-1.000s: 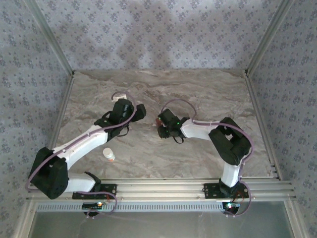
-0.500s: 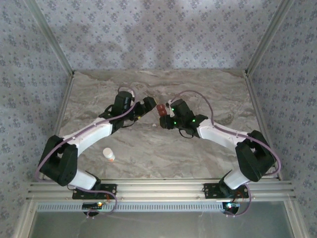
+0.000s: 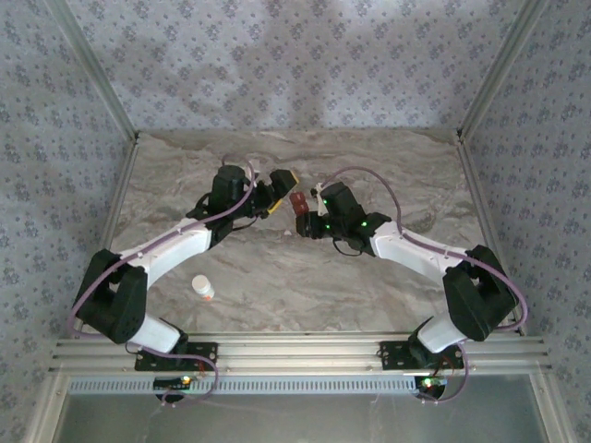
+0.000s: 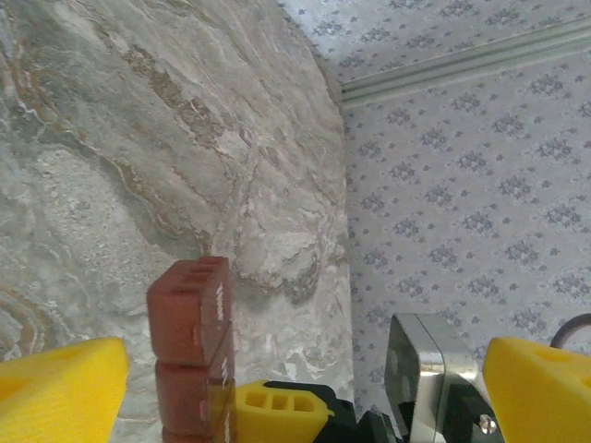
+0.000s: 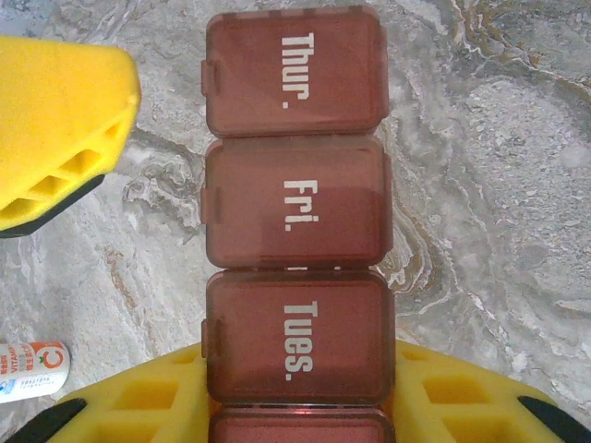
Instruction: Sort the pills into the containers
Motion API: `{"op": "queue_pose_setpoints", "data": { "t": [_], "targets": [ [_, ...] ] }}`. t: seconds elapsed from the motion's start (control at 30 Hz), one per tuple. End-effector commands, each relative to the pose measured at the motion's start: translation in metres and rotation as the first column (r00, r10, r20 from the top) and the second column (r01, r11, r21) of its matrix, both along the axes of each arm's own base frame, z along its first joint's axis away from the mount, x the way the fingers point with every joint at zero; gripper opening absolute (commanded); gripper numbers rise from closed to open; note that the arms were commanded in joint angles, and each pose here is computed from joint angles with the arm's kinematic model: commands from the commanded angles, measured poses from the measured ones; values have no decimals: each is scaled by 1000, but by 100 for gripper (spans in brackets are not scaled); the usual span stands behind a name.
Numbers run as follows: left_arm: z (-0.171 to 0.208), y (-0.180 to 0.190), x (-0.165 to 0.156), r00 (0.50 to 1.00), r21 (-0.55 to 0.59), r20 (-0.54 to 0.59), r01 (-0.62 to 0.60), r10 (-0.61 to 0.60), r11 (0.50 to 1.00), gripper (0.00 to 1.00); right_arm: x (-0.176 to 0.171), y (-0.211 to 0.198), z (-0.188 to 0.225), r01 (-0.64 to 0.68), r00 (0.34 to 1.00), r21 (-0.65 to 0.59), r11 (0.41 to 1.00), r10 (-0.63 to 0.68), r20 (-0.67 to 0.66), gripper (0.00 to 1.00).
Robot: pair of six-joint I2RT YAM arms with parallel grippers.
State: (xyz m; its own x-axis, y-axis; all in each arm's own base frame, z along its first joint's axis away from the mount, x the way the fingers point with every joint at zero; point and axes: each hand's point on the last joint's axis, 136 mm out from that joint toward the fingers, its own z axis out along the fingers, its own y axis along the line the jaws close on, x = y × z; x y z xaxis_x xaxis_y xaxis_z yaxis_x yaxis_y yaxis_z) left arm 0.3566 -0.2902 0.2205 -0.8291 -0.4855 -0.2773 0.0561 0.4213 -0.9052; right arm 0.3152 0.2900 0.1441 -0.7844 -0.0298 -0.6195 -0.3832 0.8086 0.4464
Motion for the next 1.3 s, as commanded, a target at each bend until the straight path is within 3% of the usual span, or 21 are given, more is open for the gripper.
{"op": "queue_pose_setpoints", "data": {
  "t": [0.0,1.27],
  "targets": [
    [17,-10,3,999,-49,39,24,-22,999,98,2,6,17,-1,1000,54,999,0,19,33],
    [29,-24,-3,997,-80,59,54,-49,995,98,-4,33,8,-52,999,64,997,52,-2,31]
  ]
}}
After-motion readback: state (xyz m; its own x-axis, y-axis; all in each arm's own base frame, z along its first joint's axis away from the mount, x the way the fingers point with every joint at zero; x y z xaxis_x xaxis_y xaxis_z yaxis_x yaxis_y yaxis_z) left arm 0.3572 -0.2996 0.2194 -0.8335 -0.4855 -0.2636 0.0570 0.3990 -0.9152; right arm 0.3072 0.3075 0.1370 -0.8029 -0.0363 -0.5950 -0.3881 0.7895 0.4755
